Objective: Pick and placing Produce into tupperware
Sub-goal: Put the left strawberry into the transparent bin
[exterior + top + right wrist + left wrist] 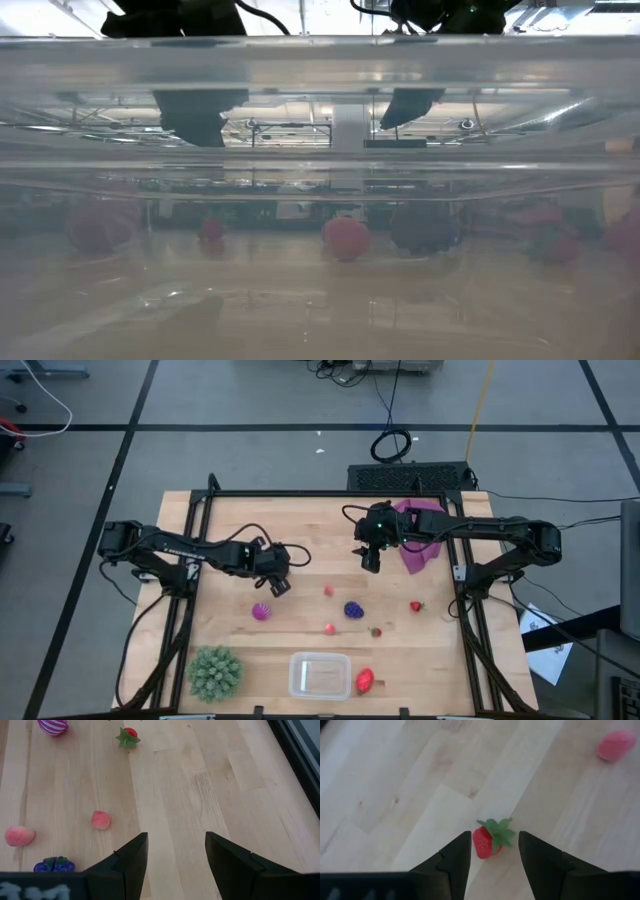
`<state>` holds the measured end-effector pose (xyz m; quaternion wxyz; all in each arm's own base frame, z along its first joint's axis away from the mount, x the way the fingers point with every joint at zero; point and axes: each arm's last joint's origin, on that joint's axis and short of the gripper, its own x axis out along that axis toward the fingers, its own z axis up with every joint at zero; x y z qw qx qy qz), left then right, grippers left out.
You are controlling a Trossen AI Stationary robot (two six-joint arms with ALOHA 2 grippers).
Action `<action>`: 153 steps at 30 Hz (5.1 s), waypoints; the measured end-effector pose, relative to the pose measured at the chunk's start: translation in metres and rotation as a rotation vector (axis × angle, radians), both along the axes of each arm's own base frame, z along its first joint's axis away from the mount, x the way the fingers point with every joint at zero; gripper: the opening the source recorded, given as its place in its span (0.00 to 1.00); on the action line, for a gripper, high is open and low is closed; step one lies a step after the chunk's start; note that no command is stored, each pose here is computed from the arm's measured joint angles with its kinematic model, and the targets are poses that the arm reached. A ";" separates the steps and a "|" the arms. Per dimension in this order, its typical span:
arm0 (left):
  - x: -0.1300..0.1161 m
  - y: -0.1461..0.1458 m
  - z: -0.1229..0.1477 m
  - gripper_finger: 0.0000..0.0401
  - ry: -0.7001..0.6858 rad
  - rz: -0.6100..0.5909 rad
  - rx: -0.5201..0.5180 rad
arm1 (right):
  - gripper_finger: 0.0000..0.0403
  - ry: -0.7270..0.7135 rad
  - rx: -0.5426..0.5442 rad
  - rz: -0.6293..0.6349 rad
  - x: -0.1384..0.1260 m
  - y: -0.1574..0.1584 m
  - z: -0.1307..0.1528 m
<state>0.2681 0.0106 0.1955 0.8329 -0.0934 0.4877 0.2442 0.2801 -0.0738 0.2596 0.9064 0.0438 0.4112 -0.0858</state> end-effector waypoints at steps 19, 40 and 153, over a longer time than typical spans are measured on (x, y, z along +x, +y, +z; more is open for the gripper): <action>0.000 0.000 0.000 0.65 0.000 0.003 -0.006 | 0.46 0.000 0.000 0.000 0.000 0.000 0.000; 0.006 -0.003 -0.032 0.65 0.152 -0.013 -0.030 | 0.46 0.034 0.014 -0.006 -0.003 0.001 -0.002; 0.067 -0.187 0.081 0.36 -0.215 -0.420 -0.156 | 0.46 0.006 -0.057 -0.312 -0.032 -0.079 0.001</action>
